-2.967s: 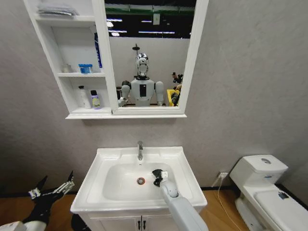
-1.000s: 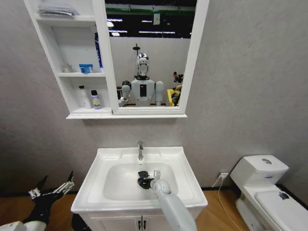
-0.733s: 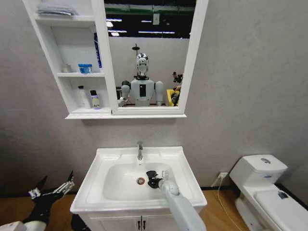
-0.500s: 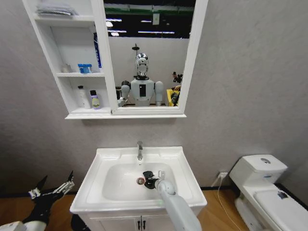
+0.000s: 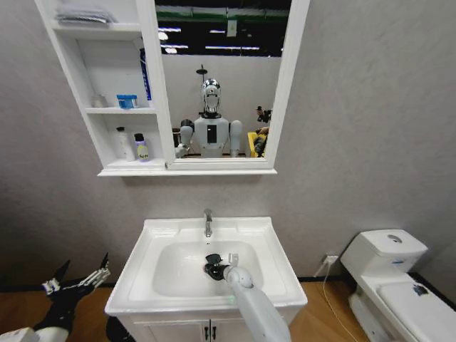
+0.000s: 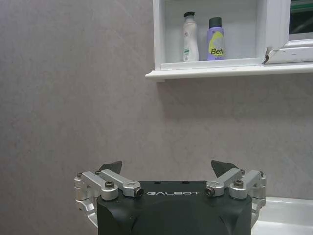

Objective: Move facial cleanser and shampoo from washbasin to cabinet, then wipe washbasin with towel.

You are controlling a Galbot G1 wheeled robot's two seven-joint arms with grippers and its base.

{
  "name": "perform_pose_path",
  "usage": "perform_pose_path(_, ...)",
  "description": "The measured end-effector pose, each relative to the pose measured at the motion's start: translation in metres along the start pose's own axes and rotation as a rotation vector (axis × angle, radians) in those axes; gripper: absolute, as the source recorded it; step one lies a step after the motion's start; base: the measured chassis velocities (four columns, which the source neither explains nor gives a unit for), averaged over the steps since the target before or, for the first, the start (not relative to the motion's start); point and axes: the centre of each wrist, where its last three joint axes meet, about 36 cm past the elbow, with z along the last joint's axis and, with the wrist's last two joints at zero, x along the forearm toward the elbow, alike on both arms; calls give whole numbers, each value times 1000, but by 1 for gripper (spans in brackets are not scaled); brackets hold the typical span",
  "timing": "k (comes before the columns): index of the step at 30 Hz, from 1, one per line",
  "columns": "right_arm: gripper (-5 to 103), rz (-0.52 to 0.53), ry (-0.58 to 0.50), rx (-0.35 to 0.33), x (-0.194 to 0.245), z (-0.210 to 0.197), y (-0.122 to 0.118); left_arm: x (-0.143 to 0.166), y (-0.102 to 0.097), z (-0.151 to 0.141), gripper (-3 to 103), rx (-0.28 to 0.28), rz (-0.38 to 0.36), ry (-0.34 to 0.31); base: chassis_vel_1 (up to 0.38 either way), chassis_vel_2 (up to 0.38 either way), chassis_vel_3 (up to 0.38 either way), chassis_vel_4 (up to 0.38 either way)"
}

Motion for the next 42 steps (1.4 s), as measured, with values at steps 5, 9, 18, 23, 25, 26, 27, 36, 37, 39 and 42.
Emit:
perform_pose_path(5,5,2,6,-3,-2,0,-4,0,0,0,100,0,0,0,0,0,0,0)
perform_pose_path(9,5,-28,22,8,-12,8,18,0,0,0,100,0,0,0,0,0,0,0)
perform_pose_path(18,5,-35,30,26,-20,9,27,0,0,0,100,0,0,0,0,0,0,0)
perform_pose_path(23,5,-24,17,26,-12,6,15,0,0,0,100,0,0,0,0,0,0,0)
perform_pose_path(25,5,-13,9,33,-7,4,6,0,0,0,100,0,0,0,0,0,0,0)
perform_pose_path(26,5,-6,4,37,-4,3,1,0,0,0,100,0,0,0,0,0,0,0)
perform_pose_path(27,5,-6,4,37,-4,3,1,0,0,0,100,0,0,0,0,0,0,0)
perform_pose_path(36,5,21,-4,36,4,-3,-12,0,0,0,100,0,0,0,0,0,0,0)
perform_pose_path(37,5,21,-4,36,4,-3,-12,0,0,0,100,0,0,0,0,0,0,0)
perform_pose_path(39,5,5,7,30,-1,3,2,0,0,0,100,0,0,0,0,0,0,0)
perform_pose_path(42,5,-5,11,32,-7,6,15,0,0,0,100,0,0,0,0,0,0,0)
